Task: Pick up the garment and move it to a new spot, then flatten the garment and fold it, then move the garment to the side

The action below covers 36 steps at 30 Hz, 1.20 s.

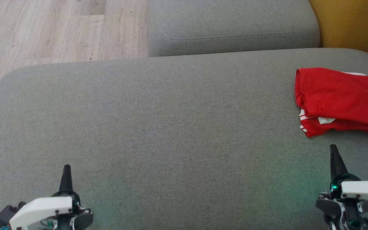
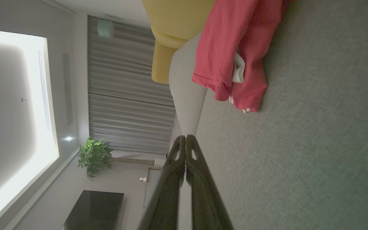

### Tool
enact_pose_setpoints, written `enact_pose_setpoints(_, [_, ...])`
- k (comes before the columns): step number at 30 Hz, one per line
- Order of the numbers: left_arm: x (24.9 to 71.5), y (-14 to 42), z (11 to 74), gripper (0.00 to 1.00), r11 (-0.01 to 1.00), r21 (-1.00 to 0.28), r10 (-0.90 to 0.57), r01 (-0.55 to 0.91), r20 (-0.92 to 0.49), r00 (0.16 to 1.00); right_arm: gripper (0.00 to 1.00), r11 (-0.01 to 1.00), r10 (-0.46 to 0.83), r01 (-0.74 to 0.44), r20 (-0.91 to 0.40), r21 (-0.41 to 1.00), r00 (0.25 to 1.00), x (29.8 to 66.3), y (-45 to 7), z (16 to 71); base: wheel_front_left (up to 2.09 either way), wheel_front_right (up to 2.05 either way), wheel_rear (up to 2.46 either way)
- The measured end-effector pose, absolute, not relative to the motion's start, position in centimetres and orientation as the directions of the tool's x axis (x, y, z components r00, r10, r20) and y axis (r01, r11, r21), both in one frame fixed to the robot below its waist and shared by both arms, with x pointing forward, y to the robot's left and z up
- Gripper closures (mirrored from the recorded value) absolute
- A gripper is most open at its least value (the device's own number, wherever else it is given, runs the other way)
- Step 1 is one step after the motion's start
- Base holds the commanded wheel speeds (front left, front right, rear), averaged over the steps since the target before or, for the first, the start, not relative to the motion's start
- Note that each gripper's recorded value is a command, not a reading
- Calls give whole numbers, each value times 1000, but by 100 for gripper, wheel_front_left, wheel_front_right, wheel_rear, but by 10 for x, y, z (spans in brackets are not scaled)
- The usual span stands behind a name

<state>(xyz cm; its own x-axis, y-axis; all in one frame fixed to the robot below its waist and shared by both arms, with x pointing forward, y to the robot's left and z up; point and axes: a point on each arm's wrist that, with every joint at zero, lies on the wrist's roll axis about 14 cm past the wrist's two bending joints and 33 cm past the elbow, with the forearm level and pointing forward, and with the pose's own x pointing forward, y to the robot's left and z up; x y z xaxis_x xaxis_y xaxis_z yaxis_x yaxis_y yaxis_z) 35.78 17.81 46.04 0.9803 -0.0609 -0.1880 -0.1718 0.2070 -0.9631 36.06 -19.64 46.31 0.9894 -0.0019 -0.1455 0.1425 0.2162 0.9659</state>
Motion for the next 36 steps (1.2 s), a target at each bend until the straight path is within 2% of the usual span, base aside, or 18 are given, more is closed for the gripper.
enact_pose_setpoints(19, [372,189,473,100,6,-994,-28,-110,-110,994,100,-3,-29,104,-104,995,994,372,-207,474,0,0,0])
enact_pose_setpoints(36, [374,188,477,100,0,-996,-29,-94,-94,995,100,-9,-31,103,-103,995,994,372,-207,474,0,0,0])
